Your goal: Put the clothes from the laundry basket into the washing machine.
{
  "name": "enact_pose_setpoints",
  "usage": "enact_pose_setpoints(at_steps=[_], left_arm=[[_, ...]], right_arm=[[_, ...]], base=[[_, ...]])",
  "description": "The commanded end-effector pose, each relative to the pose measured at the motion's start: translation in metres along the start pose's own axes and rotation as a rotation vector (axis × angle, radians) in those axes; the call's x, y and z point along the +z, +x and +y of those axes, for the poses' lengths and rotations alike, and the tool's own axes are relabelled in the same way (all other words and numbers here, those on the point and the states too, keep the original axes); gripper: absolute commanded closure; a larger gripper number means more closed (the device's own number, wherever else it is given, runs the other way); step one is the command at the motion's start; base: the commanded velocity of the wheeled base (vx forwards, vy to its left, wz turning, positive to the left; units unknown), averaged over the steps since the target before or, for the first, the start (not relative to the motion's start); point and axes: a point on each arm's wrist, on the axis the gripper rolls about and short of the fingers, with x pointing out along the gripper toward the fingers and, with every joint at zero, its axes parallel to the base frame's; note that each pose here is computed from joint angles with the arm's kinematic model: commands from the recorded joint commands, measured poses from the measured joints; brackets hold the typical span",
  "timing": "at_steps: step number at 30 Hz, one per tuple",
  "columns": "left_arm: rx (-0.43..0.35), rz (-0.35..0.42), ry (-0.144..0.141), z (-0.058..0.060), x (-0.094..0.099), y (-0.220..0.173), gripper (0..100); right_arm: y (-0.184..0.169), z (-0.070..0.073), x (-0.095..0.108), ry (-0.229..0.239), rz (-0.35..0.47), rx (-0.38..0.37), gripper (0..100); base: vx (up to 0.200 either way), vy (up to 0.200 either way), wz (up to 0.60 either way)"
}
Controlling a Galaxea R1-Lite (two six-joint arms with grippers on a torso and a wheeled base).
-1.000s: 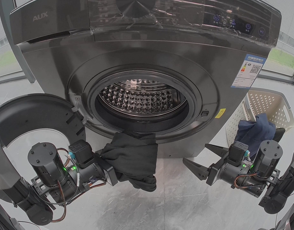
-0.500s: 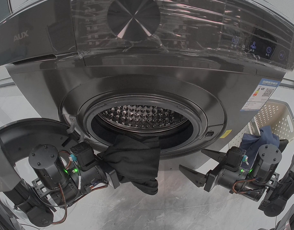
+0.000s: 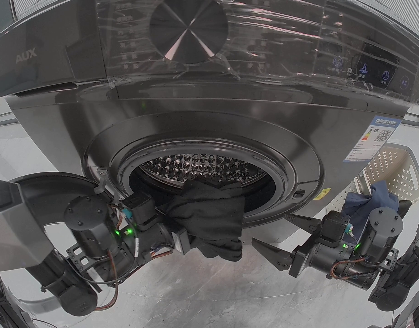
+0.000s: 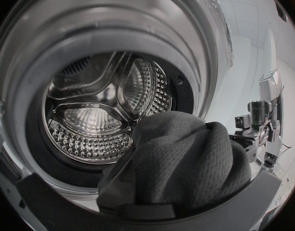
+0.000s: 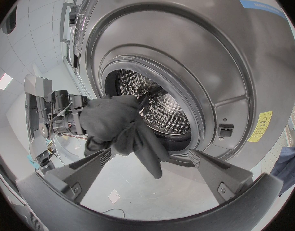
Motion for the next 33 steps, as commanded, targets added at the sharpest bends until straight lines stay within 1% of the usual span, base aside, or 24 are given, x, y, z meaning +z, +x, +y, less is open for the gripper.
enact_pose_setpoints(at_steps=[1,3,5,6,7,10,12,14,18,20,21,23,24,25,27,28,29,31,33], left_arm=[[0.016,0.044,-0.001,0.004,-0.025,0.03,100],[0.024,0.046,-0.001,0.006,-0.031,0.039,100],[0.025,0.046,-0.001,0.006,-0.032,0.04,100],[0.051,0.018,-0.002,0.01,-0.036,0.059,100],[0.065,-0.001,-0.001,0.013,-0.036,0.067,100],[0.112,-0.063,0.003,0.027,-0.032,0.087,100],[0.125,-0.097,0.005,0.034,-0.03,0.1,100],[0.129,-0.105,0.007,0.037,-0.032,0.105,100],[0.13,-0.094,0.008,0.04,-0.046,0.124,100],[0.13,-0.094,0.008,0.04,-0.047,0.126,100],[0.135,-0.105,0.009,0.044,-0.049,0.137,100],[0.152,-0.122,0.008,0.052,-0.046,0.147,100],[0.179,-0.136,0.01,0.063,-0.039,0.153,100],[0.189,-0.141,0.011,0.066,-0.037,0.156,100],[0.227,-0.156,0.012,0.076,-0.028,0.165,100],[0.227,-0.156,0.012,0.076,-0.028,0.165,100],[0.249,-0.169,0.014,0.085,-0.02,0.172,100],[0.256,-0.154,0.014,0.089,-0.017,0.176,100],[0.258,-0.145,0.013,0.091,-0.02,0.182,100]], right_arm=[[0.0,0.001,0.001,-0.001,-0.004,0.007,0],[-0.001,0.002,0.001,-0.001,-0.006,0.009,0],[-0.001,0.002,0.001,0.001,-0.006,0.009,0],[-0.001,0.002,0.001,-0.001,-0.006,0.009,0],[-0.001,0.002,0.001,-0.001,-0.006,0.009,0],[0.0,0.002,0.002,-0.001,-0.007,0.011,0],[-0.001,0.002,0.001,-0.001,-0.006,0.01,0],[-0.001,0.002,0.001,-0.001,-0.006,0.01,0],[-0.001,0.002,0.001,0.001,-0.006,0.01,0],[-0.001,0.002,0.001,-0.001,-0.006,0.01,0],[0.0,0.002,0.001,-0.001,-0.006,0.01,0],[0.0,0.002,0.001,0.001,-0.004,0.01,0],[0.0,0.002,0.001,0.001,-0.004,0.01,0],[0.0,0.002,0.001,0.001,-0.004,0.01,0],[0.0,0.002,0.0,0.001,0.001,0.009,0],[0.0,0.002,0.0,0.001,0.001,0.009,0],[-0.001,0.002,0.0,0.001,-0.001,0.01,0],[0.0,0.002,0.0,-0.001,0.001,0.011,0],[0.0,0.004,0.0,0.0,0.0,0.019,0]], base=[[0.0,0.0,0.0],[0.0,0.0,0.0],[0.0,0.0,0.0],[0.0,0.0,0.0],[0.0,0.0,0.0],[0.0,0.0,0.0],[0.0,0.0,0.0],[0.0,0.0,0.0],[0.0,0.0,0.0],[0.0,0.0,0.0],[0.0,0.0,0.0],[0.0,0.0,0.0],[0.0,0.0,0.0],[0.0,0.0,0.0],[0.0,0.0,0.0],[0.0,0.0,0.0],[0.0,0.0,0.0],[0.0,0.0,0.0],[0.0,0.0,0.0]])
